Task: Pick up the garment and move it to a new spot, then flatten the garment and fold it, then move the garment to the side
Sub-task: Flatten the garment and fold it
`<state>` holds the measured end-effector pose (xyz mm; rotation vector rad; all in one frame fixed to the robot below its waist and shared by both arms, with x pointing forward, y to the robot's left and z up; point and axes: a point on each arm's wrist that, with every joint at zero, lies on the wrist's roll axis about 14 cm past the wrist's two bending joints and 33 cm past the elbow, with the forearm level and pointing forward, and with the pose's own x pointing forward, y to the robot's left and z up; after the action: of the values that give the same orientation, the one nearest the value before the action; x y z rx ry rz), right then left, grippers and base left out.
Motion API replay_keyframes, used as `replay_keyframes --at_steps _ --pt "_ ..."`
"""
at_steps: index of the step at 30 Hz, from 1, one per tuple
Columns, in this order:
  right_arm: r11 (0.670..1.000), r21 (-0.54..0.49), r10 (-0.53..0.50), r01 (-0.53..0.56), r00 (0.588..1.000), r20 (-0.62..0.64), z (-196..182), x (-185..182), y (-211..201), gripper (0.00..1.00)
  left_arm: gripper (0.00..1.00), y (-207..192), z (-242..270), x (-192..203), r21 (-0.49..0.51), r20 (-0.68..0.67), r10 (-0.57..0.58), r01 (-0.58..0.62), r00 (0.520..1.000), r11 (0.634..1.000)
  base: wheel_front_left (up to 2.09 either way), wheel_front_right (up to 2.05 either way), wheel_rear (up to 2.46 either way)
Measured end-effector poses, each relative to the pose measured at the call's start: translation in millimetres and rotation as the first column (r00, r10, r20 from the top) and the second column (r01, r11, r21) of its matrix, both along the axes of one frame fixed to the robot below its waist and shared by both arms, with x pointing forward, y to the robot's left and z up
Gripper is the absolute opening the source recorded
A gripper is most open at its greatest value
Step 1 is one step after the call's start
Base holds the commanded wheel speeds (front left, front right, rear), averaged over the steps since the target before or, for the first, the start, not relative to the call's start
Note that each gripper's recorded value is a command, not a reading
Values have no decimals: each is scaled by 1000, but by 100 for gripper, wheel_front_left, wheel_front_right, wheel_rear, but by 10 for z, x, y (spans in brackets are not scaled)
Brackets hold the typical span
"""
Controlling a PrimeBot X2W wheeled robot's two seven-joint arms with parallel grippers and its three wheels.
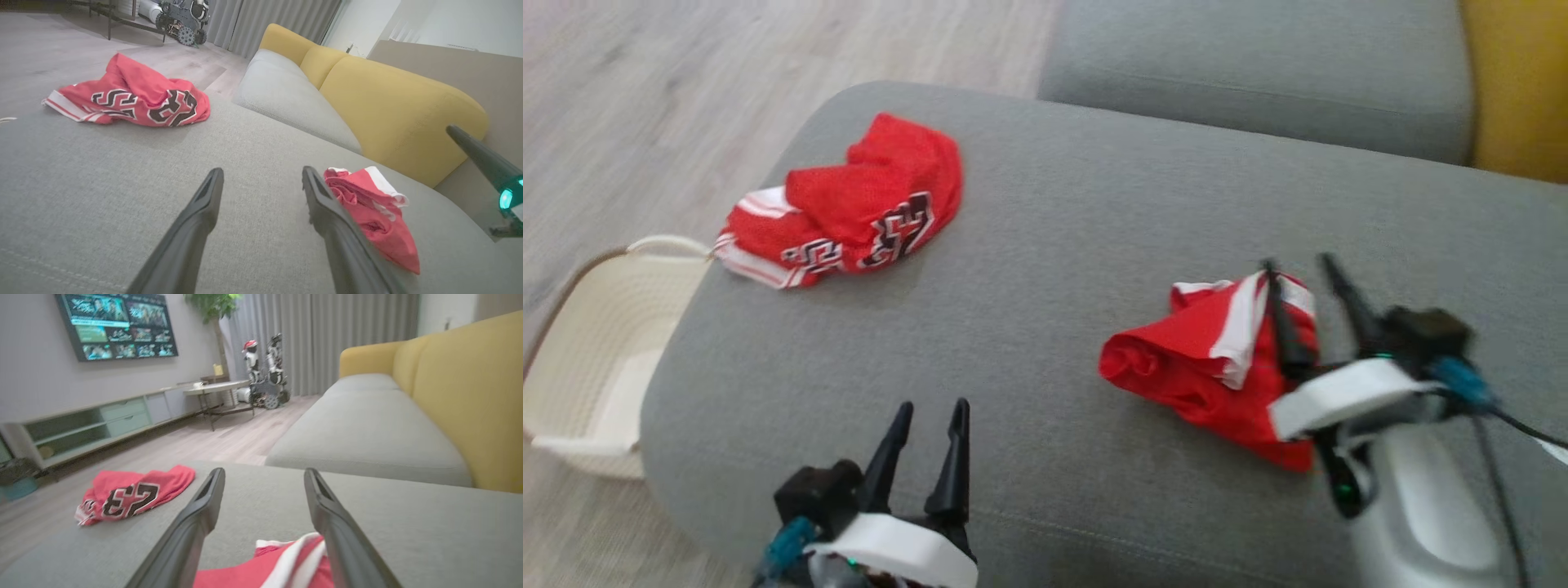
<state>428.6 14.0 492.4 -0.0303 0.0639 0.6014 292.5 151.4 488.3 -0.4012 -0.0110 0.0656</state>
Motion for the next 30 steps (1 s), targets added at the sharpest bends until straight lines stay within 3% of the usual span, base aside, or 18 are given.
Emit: replay_keyframes --at_steps 4,5,10,19,28,29,30 --pt "989 83 -128 123 990 55 214 -9 -429 100 100 -42 157 87 -2 49 -20 21 999 1000 0 0 0" --pt "977 110 -191 183 979 69 257 -60 -663 100 100 -91 217 128 -2 67 -39 39 997 999 0 0 0" --pt "941 172 -308 291 948 82 313 -269 -1110 100 100 -181 330 231 -4 101 -76 77 992 997 0 0 0" --pt "899 183 -415 397 907 68 184 -637 -1526 100 100 -316 340 288 43 107 -134 130 985 991 0 0 0" --pt "901 176 -411 397 910 54 123 -674 -1514 100 100 -304 260 235 41 82 -129 126 988 991 0 0 0" --pt "907 172 -397 384 917 45 91 -674 -1463 96 100 -296 252 230 40 80 -126 123 989 992 0 0 0" --pt "913 166 -382 372 923 34 51 -675 -1409 0 100 -292 244 224 40 78 -126 123 989 992 0 0 0"
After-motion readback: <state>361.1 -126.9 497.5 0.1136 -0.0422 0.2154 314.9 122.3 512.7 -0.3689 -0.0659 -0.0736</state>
